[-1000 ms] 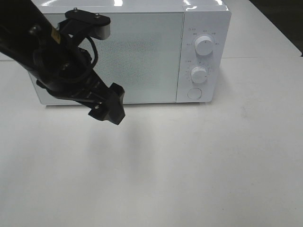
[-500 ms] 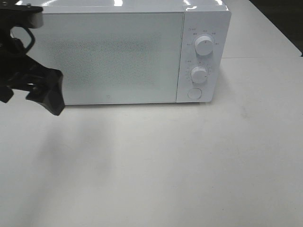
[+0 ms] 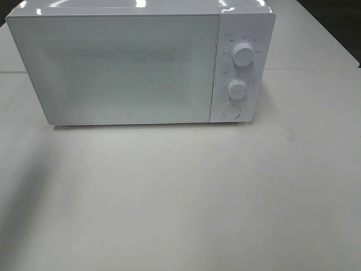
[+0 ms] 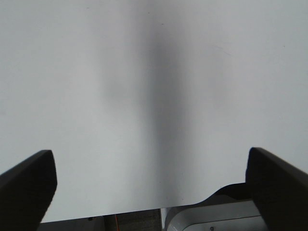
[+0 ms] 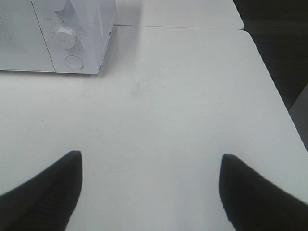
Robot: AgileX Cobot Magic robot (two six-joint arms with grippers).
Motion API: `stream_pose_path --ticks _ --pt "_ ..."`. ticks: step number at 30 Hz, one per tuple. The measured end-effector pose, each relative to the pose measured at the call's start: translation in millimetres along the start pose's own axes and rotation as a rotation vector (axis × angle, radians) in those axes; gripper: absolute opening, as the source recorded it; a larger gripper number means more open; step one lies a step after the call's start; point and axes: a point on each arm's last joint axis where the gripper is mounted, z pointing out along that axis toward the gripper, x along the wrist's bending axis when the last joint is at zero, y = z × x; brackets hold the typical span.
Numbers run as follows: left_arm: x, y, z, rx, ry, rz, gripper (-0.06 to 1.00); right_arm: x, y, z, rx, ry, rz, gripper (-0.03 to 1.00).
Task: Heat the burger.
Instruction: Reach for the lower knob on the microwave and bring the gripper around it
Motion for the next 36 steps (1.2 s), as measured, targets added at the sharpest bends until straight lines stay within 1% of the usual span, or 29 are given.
stream_pose_path --ticks 1,2,3,5,6,8,9,11,12,14,15,16,18,19,20,21,22,23,25,26,27,28,29,30,31,32,33,35,36 --pt "0.0 0.0 0.0 0.0 0.0 0.0 0.99 0.0 0.0 0.0 0.0 0.0 0.0 0.76" --pt "8.8 -4.8 -8.8 -0.021 0.01 -0.033 0.99 0.0 0.0 0.0 0.0 0.0 0.0 0.76" --pt "8.8 -4.8 -8.8 -0.021 0.01 -0.033 0.99 0.0 0.0 0.0 0.0 0.0 0.0 0.76" --pt "19.4 -12.5 -23.1 -0.068 0.023 -0.072 0.99 0.0 0.0 0.0 0.0 0.0 0.0 0.76" --pt "19.4 -12.5 -23.1 -0.068 0.023 -0.072 0.99 0.0 0.0 0.0 0.0 0.0 0.0 0.76" --pt "23.5 -20.9 -37.6 -0.121 0.028 -0.091 0.99 0.0 0.0 0.0 0.0 0.0 0.0 0.76" --pt "23.5 -20.9 -37.6 -0.121 0.028 -0.091 0.99 0.0 0.0 0.0 0.0 0.0 0.0 0.76" --pt "20.7 -30.2 -52.5 -0.177 0.024 -0.091 0.99 0.0 0.0 0.0 0.0 0.0 0.0 0.76" --pt "20.7 -30.2 -52.5 -0.177 0.024 -0.091 0.99 0.0 0.0 0.0 0.0 0.0 0.0 0.76" --pt "16.3 -41.0 -68.2 -0.242 0.014 -0.09 0.99 0.0 0.0 0.0 0.0 0.0 0.0 0.76" --pt "16.3 -41.0 -68.2 -0.242 0.014 -0.09 0.99 0.0 0.0 0.0 0.0 0.0 0.0 0.76" --pt "13.1 -48.4 -77.8 -0.283 0.007 -0.088 0.99 0.0 0.0 0.0 0.0 0.0 0.0 0.76" --pt "12.0 -52.0 -82.0 -0.3 0.006 -0.087 0.99 0.0 0.0 0.0 0.0 0.0 0.0 0.76" --pt "9.0 -62.0 -90.7 -0.342 0.004 -0.083 0.99 0.0 0.0 0.0 0.0 0.0 0.0 0.76" --pt "7.6 -68.1 -93.8 -0.358 0.004 -0.082 0.99 0.0 0.0 0.0 0.0 0.0 0.0 0.76" --pt "7.6 -68.1 -93.8 -0.358 0.004 -0.082 0.99 0.0 0.0 0.0 0.0 0.0 0.0 0.76" --pt "5.0 -81.1 -93.8 -0.372 -0.001 -0.081 0.99 0.0 0.0 0.0 0.0 0.0 0.0 0.76" --pt "5.0 -81.1 -93.8 -0.372 -0.001 -0.081 0.99 0.0 0.0 0.0 0.0 0.0 0.0 0.76" --pt "1.7 -103.7 -88.2 -0.379 -0.003 -0.081 0.99 0.0 0.0 0.0 0.0 0.0 0.0 0.76" --pt "1.7 -103.7 -88.2 -0.379 -0.003 -0.081 0.99 0.0 0.0 0.0 0.0 0.0 0.0 0.76" --pt "0.5 -112.7 -85.3 -0.382 -0.004 -0.08 0.99 0.0 0.0 0.0 0.0 0.0 0.0 0.76" --pt "-1.4 -128.5 -79.1 -0.394 -0.002 -0.077 0.99 0.0 0.0 0.0 0.0 0.0 0.0 0.76" --pt "-1.4 -128.5 -79.1 -0.394 -0.002 -0.077 0.99 0.0 0.0 0.0 0.0 0.0 0.0 0.76" --pt "-3.4 -145.5 -72.1 -0.42 0.0 -0.076 0.99 0.0 0.0 0.0 0.0 0.0 0.0 0.76" --pt "-4.3 -153.6 -68.3 -0.435 0.002 -0.076 0.99 0.0 0.0 0.0 0.0 0.0 0.0 0.76" --pt "-4.3 -153.6 -68.3 -0.435 0.002 -0.076 0.99 0.0 0.0 0.0 0.0 0.0 0.0 0.76" --pt "-5.5 -167.1 -60.0 -0.457 0.006 -0.07 0.99 0.0 0.0 0.0 0.0 0.0 0.0 0.76" --pt "-6.2 -174.0 -55.6 -0.47 0.008 -0.065 0.99 0.0 0.0 0.0 0.0 0.0 0.0 0.76" --pt "-7.1 -185.4 -46.8 -0.485 0.012 -0.056 0.99 0.0 0.0 0.0 0.0 0.0 0.0 0.76"
